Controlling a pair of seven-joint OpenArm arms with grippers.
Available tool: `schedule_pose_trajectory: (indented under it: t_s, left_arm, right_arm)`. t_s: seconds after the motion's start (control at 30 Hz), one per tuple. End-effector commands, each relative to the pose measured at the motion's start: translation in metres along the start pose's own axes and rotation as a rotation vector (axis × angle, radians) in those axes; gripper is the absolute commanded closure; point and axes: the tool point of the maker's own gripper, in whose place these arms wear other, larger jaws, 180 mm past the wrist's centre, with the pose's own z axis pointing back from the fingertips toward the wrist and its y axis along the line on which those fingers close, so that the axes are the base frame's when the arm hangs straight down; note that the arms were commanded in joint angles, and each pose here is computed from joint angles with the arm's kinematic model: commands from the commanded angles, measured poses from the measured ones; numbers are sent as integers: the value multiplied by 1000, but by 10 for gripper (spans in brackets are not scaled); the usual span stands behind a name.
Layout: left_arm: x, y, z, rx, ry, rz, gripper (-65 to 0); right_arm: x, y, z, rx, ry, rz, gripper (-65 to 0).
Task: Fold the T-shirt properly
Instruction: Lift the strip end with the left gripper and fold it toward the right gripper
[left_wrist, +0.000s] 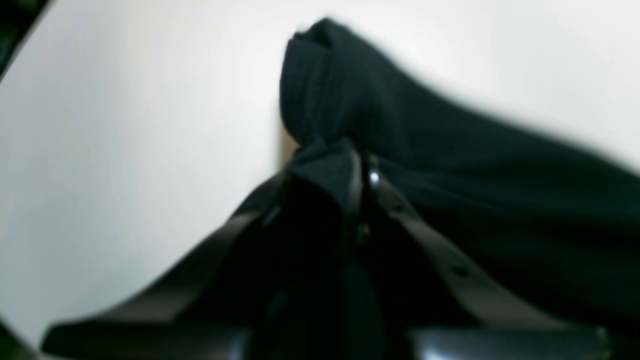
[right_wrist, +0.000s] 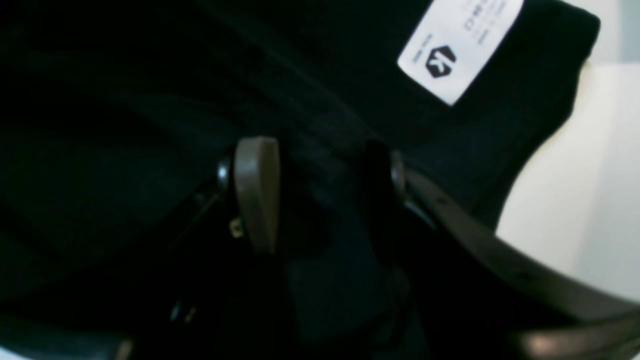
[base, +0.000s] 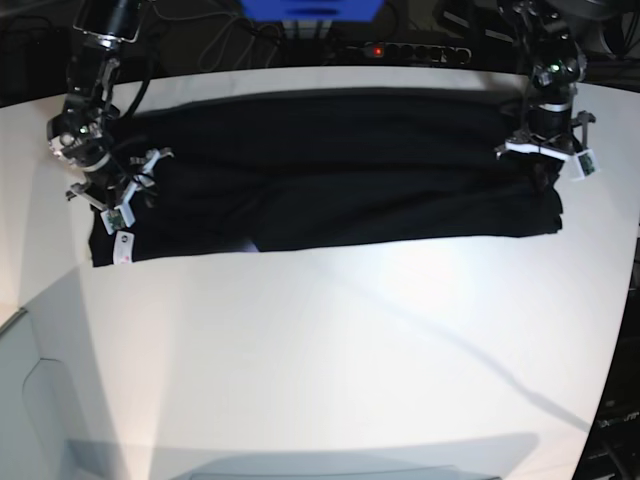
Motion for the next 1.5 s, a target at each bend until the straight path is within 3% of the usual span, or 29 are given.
schedule_pose_trajectory:
  t_s: [0.0, 0.23, 0.37, 0.53, 1.07, 1.37, 1.47]
  left_arm:
    - [10, -19, 3, -44, -36, -31, 0]
    - [-28, -147, 15, -307, 19, -212, 0]
    - [-40, -224, 35, -473, -2, -341, 0]
    - [-61, -278, 51, -587, -12, -474, 0]
    - [-102, -360, 61, -804, 13, -618, 0]
    - [-103, -376, 58, -815, 20, -601, -2]
    - [-100, -380, 58, -814, 19, -582, -65]
  right_arm:
    - [-22, -10, 3, -33, 114, 46, -281]
    - [-12, -13, 1, -39, 98, 48, -281]
    - [-10, -12, 0, -38, 94, 52, -281]
    - [-9, -12, 1, -40, 91, 53, -281]
    - [-9, -12, 1, -40, 91, 53, -281]
    - [-9, -12, 1, -38, 91, 54, -281]
    - [-9, -12, 1, -38, 91, 54, -281]
